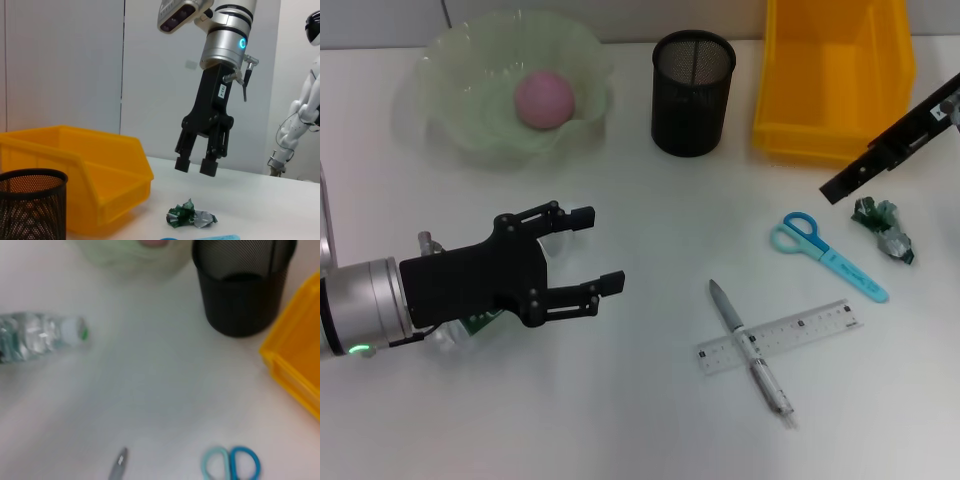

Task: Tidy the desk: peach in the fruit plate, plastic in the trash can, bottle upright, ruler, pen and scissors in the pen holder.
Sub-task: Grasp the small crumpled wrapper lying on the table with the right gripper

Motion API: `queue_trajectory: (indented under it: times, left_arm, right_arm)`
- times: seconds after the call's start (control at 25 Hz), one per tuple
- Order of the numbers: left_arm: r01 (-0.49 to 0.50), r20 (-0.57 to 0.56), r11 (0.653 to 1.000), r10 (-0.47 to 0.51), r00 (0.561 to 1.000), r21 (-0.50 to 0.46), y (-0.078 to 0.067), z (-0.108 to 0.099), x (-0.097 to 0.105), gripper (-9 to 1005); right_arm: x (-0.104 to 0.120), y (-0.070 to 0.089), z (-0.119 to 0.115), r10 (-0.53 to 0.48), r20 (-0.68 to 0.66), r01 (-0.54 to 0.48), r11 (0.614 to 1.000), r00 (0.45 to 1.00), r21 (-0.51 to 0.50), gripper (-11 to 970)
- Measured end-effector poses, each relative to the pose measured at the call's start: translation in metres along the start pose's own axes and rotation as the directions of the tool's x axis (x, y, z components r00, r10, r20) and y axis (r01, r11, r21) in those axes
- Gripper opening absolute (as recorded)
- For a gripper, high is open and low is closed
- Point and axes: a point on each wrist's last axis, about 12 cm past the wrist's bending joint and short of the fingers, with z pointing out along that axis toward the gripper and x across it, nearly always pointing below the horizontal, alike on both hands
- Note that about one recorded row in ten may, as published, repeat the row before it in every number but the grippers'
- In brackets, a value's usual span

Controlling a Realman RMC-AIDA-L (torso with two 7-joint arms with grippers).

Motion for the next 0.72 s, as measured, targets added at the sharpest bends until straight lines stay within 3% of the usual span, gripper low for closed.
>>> queue_trajectory:
  times: [0.28, 0.72]
  left_arm:
    - [0.006, 0.002, 1.000, -0.006, 1.000, -0.008, 0.0005, 0.0003, 0.0001, 833]
    - [0.005, 0.003, 1.000, -0.005, 1.000, -0.006, 0.0005, 0.0009, -0.0003, 833]
  right_arm:
    - [-0.0011, 0.0017, 0.0032, 0.043, -0.113, -0.033, 0.995, 0.993, 0.095, 823]
    - [0.0042, -0.0038, 0.0089, 0.071, -0.161, -0.043, 0.984, 0.984, 0.172, 824]
